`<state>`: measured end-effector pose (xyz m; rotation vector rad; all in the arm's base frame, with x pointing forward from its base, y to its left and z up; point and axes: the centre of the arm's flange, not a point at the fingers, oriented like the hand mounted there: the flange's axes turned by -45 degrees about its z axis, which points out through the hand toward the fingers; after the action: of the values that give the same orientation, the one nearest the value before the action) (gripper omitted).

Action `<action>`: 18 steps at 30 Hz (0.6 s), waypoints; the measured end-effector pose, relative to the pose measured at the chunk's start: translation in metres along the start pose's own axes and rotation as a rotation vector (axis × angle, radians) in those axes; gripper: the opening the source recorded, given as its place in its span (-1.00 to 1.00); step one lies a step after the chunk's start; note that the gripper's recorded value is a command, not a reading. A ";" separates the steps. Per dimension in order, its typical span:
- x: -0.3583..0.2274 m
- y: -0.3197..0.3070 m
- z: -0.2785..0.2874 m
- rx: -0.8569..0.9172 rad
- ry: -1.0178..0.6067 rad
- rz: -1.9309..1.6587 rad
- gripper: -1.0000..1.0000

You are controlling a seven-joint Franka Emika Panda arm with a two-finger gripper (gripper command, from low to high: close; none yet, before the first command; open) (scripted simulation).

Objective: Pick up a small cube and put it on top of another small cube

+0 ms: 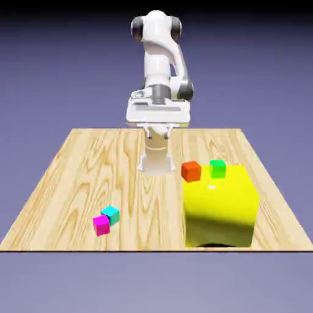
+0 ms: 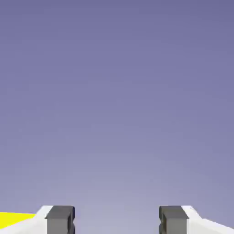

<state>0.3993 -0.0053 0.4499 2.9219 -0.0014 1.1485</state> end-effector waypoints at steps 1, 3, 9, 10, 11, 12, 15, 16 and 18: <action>0.001 0.008 0.011 -0.008 -0.040 0.044 0.00; 0.001 0.026 0.032 -0.026 -0.118 0.134 0.00; -0.011 0.083 0.096 -0.086 -0.345 0.407 0.00; -0.015 0.092 0.106 -0.097 -0.382 0.453 0.00; -0.019 0.102 0.116 -0.108 -0.418 0.498 0.00; -0.025 0.113 0.126 -0.121 -0.454 0.548 0.00; -0.043 0.144 0.155 -0.157 -0.561 0.688 0.00; -0.050 0.154 0.164 -0.169 -0.596 0.734 0.00; -0.065 0.172 0.182 -0.193 -0.667 0.824 0.00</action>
<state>0.4758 -0.1772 0.2729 2.9840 -1.3023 0.0616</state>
